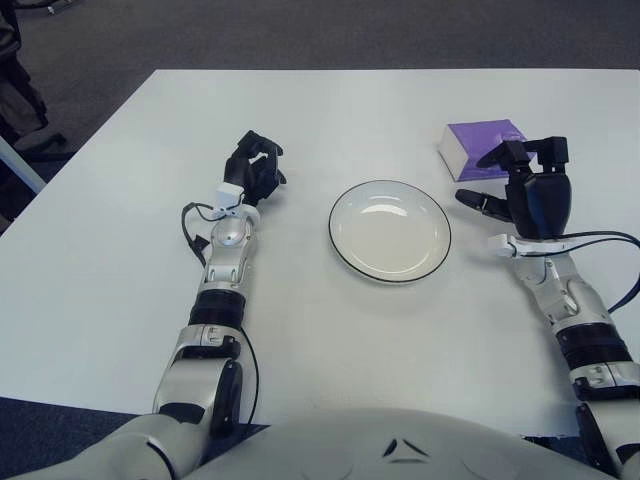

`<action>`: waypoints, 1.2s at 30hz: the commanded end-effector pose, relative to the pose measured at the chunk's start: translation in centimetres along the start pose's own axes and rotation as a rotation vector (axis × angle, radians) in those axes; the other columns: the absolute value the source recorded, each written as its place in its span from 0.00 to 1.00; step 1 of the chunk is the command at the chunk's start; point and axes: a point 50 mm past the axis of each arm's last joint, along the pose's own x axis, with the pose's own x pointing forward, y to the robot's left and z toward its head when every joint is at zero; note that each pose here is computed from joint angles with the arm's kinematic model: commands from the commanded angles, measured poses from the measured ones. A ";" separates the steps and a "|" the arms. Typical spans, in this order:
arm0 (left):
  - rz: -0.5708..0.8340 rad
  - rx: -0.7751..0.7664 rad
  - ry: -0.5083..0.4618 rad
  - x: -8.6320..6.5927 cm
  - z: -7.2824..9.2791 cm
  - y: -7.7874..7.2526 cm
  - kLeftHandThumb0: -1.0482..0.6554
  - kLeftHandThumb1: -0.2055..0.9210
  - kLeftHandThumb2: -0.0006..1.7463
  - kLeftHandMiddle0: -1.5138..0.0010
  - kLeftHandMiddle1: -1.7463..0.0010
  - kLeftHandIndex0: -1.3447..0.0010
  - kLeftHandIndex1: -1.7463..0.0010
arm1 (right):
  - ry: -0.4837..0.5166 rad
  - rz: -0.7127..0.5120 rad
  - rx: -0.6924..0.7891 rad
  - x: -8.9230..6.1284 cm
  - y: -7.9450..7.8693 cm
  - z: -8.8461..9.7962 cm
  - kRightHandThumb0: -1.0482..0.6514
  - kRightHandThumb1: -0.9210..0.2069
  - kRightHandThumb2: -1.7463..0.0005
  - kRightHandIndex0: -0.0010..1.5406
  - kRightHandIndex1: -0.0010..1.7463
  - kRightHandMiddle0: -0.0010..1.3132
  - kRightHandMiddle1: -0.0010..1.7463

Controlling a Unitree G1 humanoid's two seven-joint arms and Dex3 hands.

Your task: Put the tissue paper into the plate.

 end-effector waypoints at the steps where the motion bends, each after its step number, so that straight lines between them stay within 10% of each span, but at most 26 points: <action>1: 0.028 -0.003 0.178 -3.6 -4.5 0.8 0.41 1.00 0.31 0.45 0.00 0.54 0.00 | -0.025 0.004 -0.048 0.5 -0.8 -0.8 0.61 0.00 0.85 0.36 0.79 0.26 0.80; 8: 0.028 0.000 0.178 -3.6 -4.5 0.8 0.41 1.00 0.31 0.45 0.00 0.54 0.00 | -0.067 0.012 -0.098 1.9 -2.0 -2.0 0.61 0.00 0.82 0.32 0.78 0.21 0.87; 10: 0.028 0.000 0.178 -3.6 -4.5 0.8 0.41 1.00 0.31 0.45 0.00 0.54 0.00 | -0.078 0.021 -0.113 2.3 -2.4 -2.2 0.49 0.00 0.79 0.35 0.52 0.23 0.90; 13: 0.028 0.000 0.178 -3.7 -4.5 0.8 0.41 1.00 0.31 0.45 0.00 0.54 0.00 | -0.092 0.042 -0.137 3.0 -3.0 -2.3 0.37 0.00 0.81 0.40 0.25 0.26 0.50; 17: 0.027 0.001 0.178 -3.6 -4.5 0.8 0.41 1.00 0.31 0.45 0.00 0.54 0.00 | -0.089 0.107 -0.165 3.9 -3.8 -2.4 0.30 0.00 0.84 0.39 0.06 0.29 0.24; 36: 0.028 -0.002 0.182 -3.7 -4.6 0.8 0.41 1.00 0.31 0.45 0.00 0.54 0.00 | -0.073 0.380 -0.204 6.3 -3.6 -4.1 0.15 0.00 0.83 0.18 0.00 0.19 0.06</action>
